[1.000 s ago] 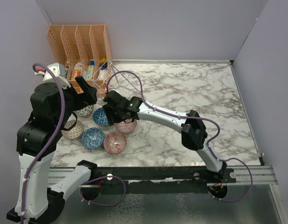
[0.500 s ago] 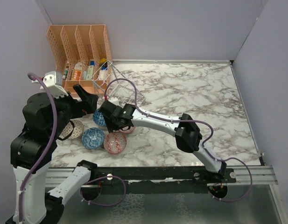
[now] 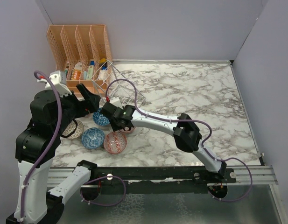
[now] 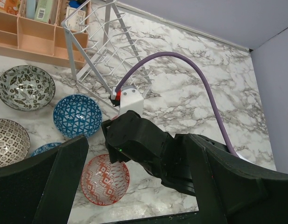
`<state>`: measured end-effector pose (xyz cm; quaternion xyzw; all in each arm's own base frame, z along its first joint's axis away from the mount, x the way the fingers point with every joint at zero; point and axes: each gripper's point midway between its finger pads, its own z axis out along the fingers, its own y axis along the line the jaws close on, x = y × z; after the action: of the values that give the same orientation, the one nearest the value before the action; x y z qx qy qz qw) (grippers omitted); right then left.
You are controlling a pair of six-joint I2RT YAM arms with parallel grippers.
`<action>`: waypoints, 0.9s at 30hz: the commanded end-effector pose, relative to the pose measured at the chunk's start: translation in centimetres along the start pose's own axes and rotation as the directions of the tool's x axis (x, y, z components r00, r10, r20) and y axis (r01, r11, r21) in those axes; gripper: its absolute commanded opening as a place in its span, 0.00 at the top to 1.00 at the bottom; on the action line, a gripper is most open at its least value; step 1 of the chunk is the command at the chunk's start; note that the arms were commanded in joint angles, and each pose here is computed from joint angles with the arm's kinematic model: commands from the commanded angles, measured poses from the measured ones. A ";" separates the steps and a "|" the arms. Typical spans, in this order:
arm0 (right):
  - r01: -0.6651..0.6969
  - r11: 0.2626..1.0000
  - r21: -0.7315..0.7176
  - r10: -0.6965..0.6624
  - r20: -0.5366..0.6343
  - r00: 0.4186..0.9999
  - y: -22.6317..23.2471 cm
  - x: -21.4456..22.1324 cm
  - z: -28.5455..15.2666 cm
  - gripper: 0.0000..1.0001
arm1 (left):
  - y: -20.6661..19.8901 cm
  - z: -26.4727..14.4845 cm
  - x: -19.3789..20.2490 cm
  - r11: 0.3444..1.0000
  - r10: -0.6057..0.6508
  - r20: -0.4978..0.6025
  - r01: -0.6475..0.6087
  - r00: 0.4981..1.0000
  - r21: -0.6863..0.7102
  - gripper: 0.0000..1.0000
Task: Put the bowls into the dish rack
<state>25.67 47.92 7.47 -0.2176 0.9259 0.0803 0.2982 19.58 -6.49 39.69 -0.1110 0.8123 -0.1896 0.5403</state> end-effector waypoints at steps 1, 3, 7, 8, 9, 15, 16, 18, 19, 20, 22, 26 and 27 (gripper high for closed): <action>0.022 1.000 -0.022 -0.022 0.017 1.000 0.8 0.4 1.9 0.55 | -0.1 0.1 -0.3 1.000 -0.002 0.004 0.002 1.000 -0.005 0.12; 0.022 0.999 -0.024 -0.022 0.014 1.000 0.9 0.6 2.4 0.57 | 0.1 0.0 -0.4 1.000 -0.002 0.006 0.002 1.000 -0.014 0.12; 0.025 0.999 -0.024 -0.024 0.006 1.000 1.0 1.0 2.8 0.60 | 0.1 -0.3 -0.5 1.000 0.006 0.010 -0.006 1.000 -0.016 0.12; 0.026 0.999 -0.024 -0.026 0.007 1.000 1.0 1.1 2.8 0.60 | 0.1 -0.4 -0.6 1.000 0.009 0.011 -0.009 1.000 -0.016 0.12; 0.028 0.999 -0.027 -0.028 0.006 1.000 1.0 1.2 2.9 0.61 | 0.2 -0.4 -0.6 1.000 0.013 0.009 -0.013 1.000 -0.017 0.12; 0.024 1.000 -0.018 -0.024 -0.004 1.000 0.7 1.7 3.1 0.72 | 0.2 -0.5 -0.6 0.999 0.025 0.007 -0.025 1.000 -0.019 0.12; 0.025 1.000 -0.013 -0.025 -0.006 1.000 0.6 1.7 3.0 0.77 | 0.2 -0.5 -0.6 0.999 0.029 0.005 -0.029 1.000 -0.017 0.12; 0.027 1.000 -0.007 -0.027 -0.005 1.000 0.4 1.6 2.7 0.88 | 0.2 -0.5 -0.6 0.999 0.033 0.006 -0.033 0.999 -0.016 0.12; 0.027 1.000 -0.008 -0.027 -0.004 1.000 0.3 1.4 2.4 0.93 | 0.2 -0.5 -0.6 0.999 0.035 0.004 -0.035 0.999 -0.015 0.12; 0.031 0.999 -0.011 -0.031 -0.003 1.000 0.3 1.3 1.9 0.97 | 0.2 -0.5 -0.6 0.999 0.038 0.005 -0.038 0.999 -0.014 0.12; 0.029 0.999 -0.030 -0.029 0.010 1.000 0.4 0.4 0.6 0.99 | 0.2 -0.6 -0.6 0.999 0.046 0.006 -0.046 0.999 -0.011 0.12; 0.013 0.996 -0.085 -0.010 0.034 0.999 0.6 -1.2 -2.9 0.99 | 0.2 -0.8 -0.9 0.998 0.066 0.013 -0.065 0.998 -0.011 0.12; 0.008 0.994 -0.108 -0.003 0.041 0.999 0.8 -1.6 -3.8 0.99 | 0.2 -0.8 -1.0 0.997 0.070 0.016 -0.070 0.997 -0.011 0.12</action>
<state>26.12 47.78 7.05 -0.2348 0.9185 0.0812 0.3077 19.51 -6.25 39.78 -0.0966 0.8181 -0.1754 0.5390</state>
